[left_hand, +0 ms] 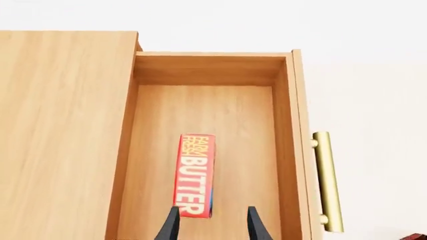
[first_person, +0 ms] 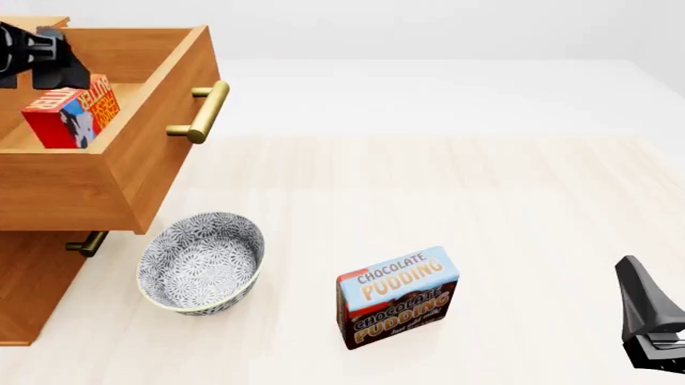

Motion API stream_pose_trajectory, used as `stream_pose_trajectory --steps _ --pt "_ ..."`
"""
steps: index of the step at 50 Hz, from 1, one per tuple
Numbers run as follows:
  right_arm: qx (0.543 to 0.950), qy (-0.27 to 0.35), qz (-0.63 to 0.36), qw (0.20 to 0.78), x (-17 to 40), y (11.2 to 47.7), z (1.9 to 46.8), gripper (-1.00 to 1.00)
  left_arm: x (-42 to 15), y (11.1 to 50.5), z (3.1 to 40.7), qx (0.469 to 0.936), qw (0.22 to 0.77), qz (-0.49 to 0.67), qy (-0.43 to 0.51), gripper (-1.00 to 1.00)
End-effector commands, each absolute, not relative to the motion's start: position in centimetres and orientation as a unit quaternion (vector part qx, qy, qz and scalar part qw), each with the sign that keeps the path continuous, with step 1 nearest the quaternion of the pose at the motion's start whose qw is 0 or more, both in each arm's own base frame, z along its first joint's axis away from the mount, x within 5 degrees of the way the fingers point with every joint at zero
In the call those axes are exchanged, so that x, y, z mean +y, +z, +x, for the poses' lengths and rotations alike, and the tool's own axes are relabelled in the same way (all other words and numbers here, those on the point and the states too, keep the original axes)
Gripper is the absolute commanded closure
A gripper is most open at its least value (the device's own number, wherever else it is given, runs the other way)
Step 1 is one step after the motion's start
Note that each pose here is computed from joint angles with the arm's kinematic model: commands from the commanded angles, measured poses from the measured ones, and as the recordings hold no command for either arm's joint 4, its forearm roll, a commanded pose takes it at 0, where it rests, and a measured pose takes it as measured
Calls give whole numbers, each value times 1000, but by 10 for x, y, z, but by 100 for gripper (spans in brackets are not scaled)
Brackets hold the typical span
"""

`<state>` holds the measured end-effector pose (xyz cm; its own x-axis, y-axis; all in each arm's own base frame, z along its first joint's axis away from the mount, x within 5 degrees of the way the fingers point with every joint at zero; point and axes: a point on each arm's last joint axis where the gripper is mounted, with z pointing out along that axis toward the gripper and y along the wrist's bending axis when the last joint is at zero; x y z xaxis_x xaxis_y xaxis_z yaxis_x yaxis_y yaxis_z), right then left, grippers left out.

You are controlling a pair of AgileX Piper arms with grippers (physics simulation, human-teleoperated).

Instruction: Put the butter at the back in the top drawer of the cabinet and close it.

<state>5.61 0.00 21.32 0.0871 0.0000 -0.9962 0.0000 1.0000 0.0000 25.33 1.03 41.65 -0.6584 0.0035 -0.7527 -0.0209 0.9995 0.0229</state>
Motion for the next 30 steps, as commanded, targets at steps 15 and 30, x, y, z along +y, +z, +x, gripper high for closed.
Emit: stream_pose_trajectory --steps 15,30 --pt "676 0 0 737 0 213 56 -100 -33 477 204 867 491 77 -35 -100" --pt "676 0 0 737 0 213 56 -100 -53 469 211 863 491 108 -61 -100"
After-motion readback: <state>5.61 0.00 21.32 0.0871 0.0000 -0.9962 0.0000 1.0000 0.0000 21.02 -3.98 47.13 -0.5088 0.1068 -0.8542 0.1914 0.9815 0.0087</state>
